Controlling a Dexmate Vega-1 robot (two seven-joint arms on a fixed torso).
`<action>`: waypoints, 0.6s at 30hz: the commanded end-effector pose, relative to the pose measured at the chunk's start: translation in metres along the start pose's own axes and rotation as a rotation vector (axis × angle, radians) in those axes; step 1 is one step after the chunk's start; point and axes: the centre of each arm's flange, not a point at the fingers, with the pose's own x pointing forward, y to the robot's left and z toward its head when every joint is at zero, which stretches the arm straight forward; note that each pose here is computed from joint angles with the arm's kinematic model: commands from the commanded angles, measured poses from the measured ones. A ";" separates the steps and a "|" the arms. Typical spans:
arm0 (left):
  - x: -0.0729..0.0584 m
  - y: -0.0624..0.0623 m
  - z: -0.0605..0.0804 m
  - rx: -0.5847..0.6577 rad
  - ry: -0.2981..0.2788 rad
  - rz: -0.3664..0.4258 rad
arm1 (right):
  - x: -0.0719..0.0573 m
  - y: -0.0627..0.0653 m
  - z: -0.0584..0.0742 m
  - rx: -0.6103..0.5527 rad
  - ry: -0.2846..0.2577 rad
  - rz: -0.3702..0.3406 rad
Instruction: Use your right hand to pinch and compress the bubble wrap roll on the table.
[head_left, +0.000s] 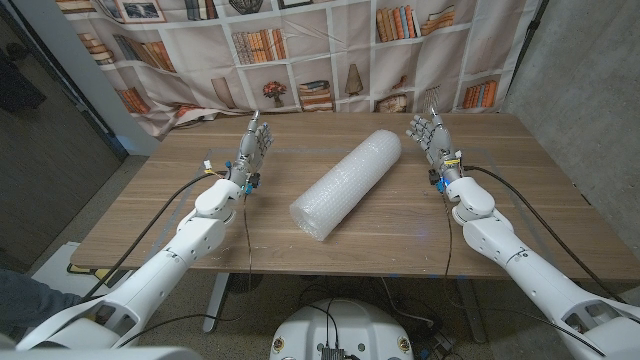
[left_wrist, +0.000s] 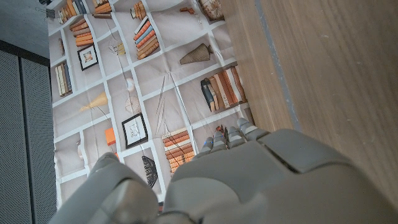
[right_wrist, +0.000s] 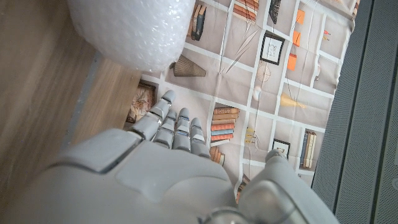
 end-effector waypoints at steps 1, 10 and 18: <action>-0.001 -0.003 0.007 -0.007 -0.031 -0.014 | -0.004 0.005 0.014 -0.088 -0.075 0.023; 0.005 -0.015 0.003 -0.012 -0.040 -0.037 | -0.009 0.013 0.021 -0.187 -0.171 0.016; -0.005 -0.013 0.003 -0.005 -0.032 -0.018 | -0.010 0.016 0.022 -0.254 -0.279 0.015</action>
